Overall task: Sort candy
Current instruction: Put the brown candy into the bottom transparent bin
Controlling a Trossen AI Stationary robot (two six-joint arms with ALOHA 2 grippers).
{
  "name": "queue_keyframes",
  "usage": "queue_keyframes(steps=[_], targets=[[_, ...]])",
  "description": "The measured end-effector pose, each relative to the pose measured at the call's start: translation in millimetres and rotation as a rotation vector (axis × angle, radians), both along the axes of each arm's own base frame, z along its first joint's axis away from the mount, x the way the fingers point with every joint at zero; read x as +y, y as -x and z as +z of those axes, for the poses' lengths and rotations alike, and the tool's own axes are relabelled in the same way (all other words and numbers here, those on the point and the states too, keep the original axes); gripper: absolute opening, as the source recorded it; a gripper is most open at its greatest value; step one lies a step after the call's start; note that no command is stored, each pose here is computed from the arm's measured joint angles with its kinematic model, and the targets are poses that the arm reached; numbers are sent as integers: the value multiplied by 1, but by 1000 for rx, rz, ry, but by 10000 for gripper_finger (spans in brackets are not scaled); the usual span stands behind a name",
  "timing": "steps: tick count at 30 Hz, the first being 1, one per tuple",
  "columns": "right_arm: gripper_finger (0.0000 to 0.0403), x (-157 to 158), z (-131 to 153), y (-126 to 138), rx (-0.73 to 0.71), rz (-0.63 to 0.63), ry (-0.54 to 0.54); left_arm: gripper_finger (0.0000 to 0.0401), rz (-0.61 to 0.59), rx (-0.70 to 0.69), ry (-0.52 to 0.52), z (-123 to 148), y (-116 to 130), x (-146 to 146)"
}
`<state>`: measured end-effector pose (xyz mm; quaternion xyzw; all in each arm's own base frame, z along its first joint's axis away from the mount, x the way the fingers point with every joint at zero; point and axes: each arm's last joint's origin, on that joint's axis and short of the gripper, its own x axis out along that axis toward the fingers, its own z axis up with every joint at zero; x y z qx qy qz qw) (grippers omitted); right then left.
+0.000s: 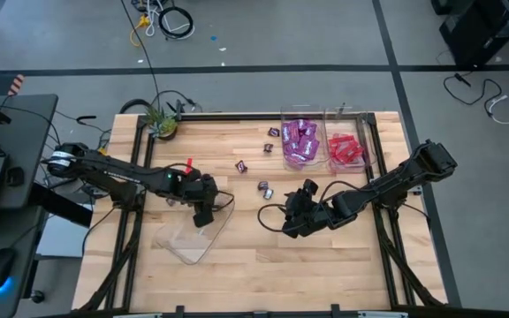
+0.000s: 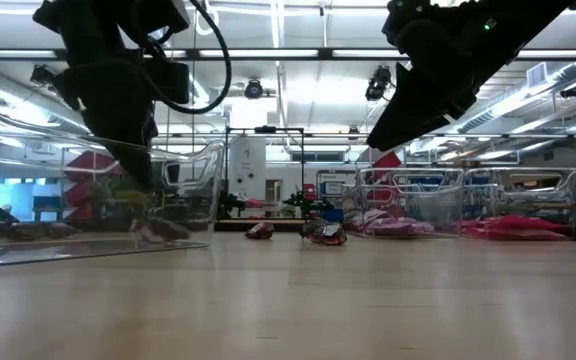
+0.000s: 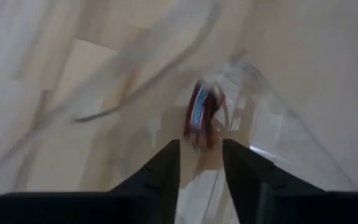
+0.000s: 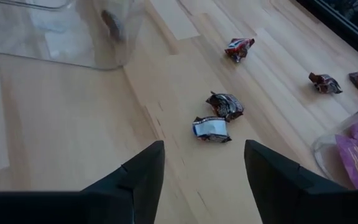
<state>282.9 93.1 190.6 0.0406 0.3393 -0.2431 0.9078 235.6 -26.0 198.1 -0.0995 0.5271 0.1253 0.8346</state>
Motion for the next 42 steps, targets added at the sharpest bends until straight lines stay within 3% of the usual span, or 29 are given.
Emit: queue_keyframes(steps=[4, 8, 13, 19, 26, 29, 34, 37, 42], targets=[[219, 0, 1, -2, -9, 17, -4, 153, -38, 0, 3, 0, 1, -9], [221, 0, 1, -2, -11, 20, -8, 151, -135, 2, -12, 0, 4, -25], [198, -4, 1, -4, -19, 4, -12, 99, -250, -67, -60, 3, 7, -53], [122, -5, 5, -9, -62, 16, -9, 8, -296, -119, -12, 10, 15, -71], [40, -5, 6, -11, -65, 42, 12, 3, -93, -177, 72, 44, 49, -51], [31, -5, 6, -11, -65, 44, 15, 2, 98, -156, 79, 53, 70, -34], [38, -4, 7, -11, -69, 47, 17, 2, 366, 18, 57, 51, 100, -13], [45, -4, 7, -11, -68, 48, 18, 4, 425, 94, 43, 48, 106, -9], [52, -4, 7, -11, -69, 48, 18, 24, 422, 152, 77, 37, 102, -8]])
